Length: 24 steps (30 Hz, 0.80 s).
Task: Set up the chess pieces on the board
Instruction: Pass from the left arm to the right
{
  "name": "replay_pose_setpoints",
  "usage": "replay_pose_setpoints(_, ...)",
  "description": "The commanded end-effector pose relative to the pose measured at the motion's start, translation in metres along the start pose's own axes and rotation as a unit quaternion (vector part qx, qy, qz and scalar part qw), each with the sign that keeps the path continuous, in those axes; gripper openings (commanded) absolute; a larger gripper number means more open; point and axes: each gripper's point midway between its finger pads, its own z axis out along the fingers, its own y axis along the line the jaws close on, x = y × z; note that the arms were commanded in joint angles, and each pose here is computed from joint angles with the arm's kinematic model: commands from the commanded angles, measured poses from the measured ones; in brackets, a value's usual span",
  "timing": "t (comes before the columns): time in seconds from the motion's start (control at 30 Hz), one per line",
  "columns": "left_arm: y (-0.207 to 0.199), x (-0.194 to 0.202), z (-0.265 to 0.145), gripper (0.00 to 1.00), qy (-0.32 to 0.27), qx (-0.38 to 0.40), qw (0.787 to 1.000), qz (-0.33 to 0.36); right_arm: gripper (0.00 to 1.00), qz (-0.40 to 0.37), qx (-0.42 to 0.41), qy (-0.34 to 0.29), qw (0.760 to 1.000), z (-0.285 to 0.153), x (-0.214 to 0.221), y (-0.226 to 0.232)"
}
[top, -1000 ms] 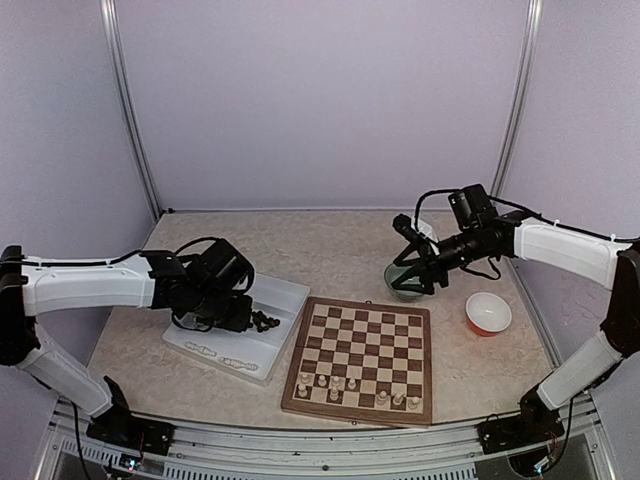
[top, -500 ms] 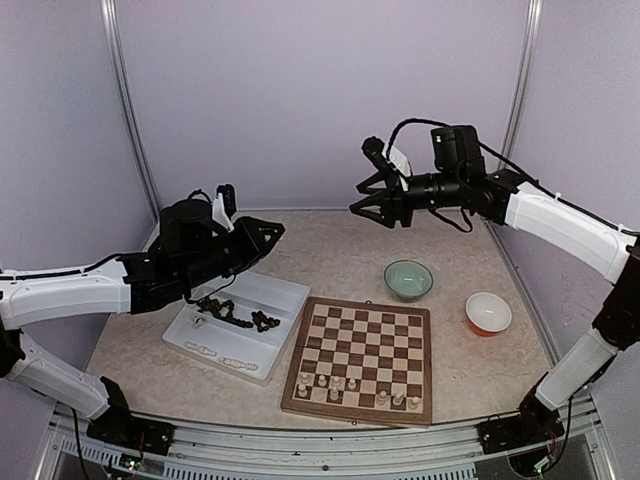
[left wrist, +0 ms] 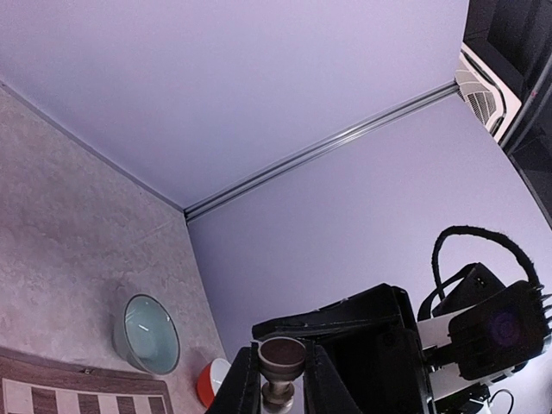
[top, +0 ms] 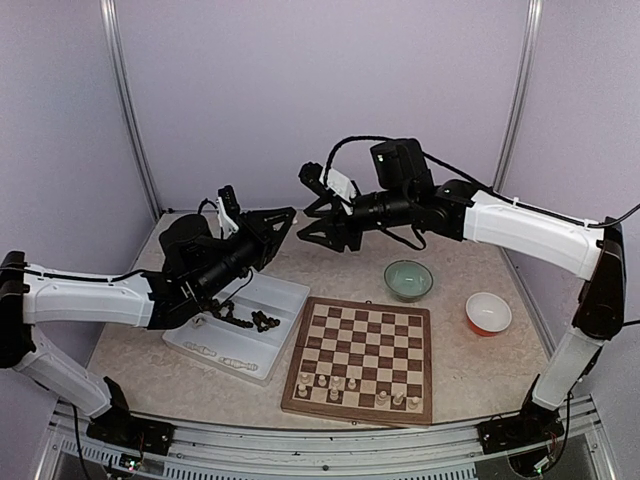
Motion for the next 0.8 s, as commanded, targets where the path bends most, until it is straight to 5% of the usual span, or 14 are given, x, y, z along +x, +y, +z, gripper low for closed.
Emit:
replay_pose_setpoints(0.0,-0.014,0.003,0.007,0.17,-0.003,0.036,0.999,-0.022,0.51,-0.016,0.044,-0.018,0.999,0.001,-0.023,-0.016)
replay_pose_setpoints(0.27,-0.016,0.009,0.01,0.18,0.003,0.045,0.999,-0.025,0.45,-0.016,0.04,-0.012,0.999,0.008,-0.019,-0.011)
replay_pose_setpoints(0.77,-0.018,0.017,0.014,0.18,0.009,0.044,0.999,-0.009,0.5,-0.038,0.006,0.003,0.999,0.017,-0.002,0.008)
